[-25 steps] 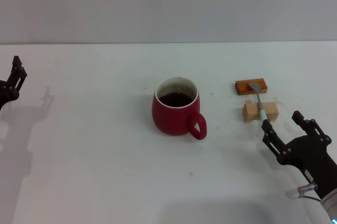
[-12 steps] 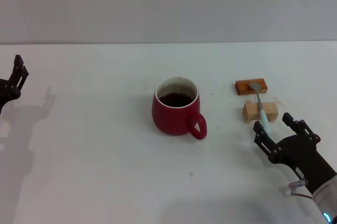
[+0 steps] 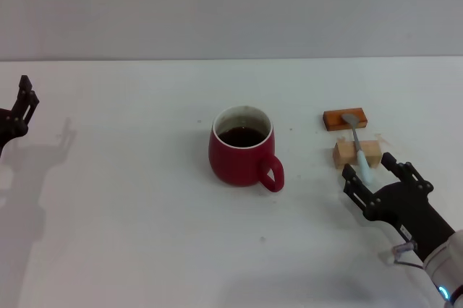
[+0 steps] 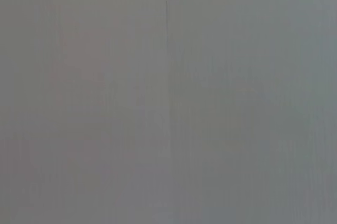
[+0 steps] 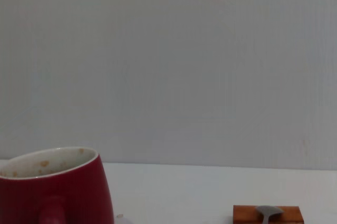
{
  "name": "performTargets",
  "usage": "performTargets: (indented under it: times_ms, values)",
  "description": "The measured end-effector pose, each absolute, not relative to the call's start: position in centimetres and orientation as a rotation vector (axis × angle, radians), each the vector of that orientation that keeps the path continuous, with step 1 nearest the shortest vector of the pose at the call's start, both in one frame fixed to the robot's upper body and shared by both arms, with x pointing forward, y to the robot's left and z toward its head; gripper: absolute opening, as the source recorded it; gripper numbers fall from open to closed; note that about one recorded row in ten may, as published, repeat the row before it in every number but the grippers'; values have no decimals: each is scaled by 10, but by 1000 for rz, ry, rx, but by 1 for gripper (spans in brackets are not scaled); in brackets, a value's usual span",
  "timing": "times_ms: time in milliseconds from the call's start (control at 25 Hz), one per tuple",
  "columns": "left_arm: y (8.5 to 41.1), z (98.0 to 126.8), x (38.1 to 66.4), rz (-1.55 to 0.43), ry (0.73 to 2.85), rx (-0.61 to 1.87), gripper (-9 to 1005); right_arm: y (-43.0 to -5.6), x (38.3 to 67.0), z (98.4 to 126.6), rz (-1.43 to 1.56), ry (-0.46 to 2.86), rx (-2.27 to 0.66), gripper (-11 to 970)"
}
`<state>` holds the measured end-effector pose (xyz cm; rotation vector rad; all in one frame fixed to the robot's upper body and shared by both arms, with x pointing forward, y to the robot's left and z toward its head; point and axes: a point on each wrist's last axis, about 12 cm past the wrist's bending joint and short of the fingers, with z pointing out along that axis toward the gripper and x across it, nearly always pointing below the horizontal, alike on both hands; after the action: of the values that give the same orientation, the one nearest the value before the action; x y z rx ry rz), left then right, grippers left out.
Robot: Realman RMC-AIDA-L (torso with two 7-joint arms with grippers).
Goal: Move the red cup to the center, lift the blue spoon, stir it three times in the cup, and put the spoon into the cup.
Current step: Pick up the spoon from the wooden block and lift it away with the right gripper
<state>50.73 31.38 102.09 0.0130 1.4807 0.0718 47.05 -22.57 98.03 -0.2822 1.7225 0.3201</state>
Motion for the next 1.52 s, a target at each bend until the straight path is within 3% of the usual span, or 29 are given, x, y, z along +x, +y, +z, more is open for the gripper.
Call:
performTargets:
  times_ms: [1160, 1520]
  values:
    - [315, 1021, 508, 74, 1482, 12, 842, -224, 479, 978, 318, 1768, -279, 738]
    - [315, 1021, 508, 76, 1483, 13, 842, -223, 479, 978, 321, 1773, -283, 673]
